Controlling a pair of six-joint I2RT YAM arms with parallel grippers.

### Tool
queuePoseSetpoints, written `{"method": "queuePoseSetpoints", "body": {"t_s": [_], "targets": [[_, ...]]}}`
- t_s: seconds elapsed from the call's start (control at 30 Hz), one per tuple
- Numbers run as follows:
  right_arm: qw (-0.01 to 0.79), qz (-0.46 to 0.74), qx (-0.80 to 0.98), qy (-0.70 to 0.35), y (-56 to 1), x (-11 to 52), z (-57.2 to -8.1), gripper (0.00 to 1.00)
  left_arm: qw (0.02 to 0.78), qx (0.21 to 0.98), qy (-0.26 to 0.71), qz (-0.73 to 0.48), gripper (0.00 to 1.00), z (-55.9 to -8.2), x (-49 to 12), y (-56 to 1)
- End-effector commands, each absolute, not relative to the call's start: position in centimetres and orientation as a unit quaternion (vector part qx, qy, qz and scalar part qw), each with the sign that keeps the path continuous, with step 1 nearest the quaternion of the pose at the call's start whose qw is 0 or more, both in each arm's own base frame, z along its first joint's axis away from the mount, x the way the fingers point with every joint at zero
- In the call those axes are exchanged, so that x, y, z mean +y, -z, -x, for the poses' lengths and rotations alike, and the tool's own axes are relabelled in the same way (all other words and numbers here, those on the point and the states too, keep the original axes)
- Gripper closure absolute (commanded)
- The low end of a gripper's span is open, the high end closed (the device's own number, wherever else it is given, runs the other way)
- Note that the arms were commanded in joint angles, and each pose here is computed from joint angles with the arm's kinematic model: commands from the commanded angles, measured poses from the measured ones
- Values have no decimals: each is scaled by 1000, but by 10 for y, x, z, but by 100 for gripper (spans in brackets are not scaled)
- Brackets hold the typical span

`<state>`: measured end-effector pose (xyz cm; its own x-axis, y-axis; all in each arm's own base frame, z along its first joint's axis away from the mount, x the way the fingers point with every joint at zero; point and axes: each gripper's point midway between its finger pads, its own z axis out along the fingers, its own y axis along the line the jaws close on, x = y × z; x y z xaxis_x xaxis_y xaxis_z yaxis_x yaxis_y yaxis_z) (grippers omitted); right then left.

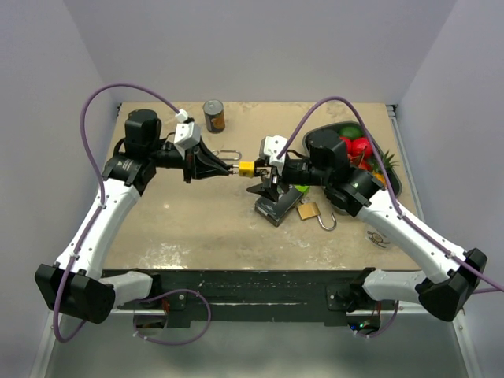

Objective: Lock with the key
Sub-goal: Lock the lock.

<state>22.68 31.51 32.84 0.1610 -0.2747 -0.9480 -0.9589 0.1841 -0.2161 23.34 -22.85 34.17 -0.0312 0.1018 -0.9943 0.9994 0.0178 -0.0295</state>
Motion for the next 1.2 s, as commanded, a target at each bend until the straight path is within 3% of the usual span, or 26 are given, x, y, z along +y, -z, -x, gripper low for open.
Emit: {"method": "queuePoseSetpoints", "body": {"t_s": [0.0, 0.23, 0.43, 0.6, 1.17], "targets": [[540, 548, 541, -341, -352, 321, -225, 37, 499, 498, 460, -539, 100, -231, -230, -353], [529, 544, 549, -349, -352, 327, -229, 52, 508, 492, 453, -543, 100, -231, -231, -354], [520, 547, 546, -365, -352, 334, -229, 74, 510, 483, 451, -551, 100, -228, -234, -353], [517, 557, 525, -383, -356, 340, -223, 100, 507, 471, 455, -560, 100, -222, -243, -352], [505, 568, 475, -444, -372, 367, -221, 100, 497, 437, 483, -574, 100, -206, -279, -345]]}}
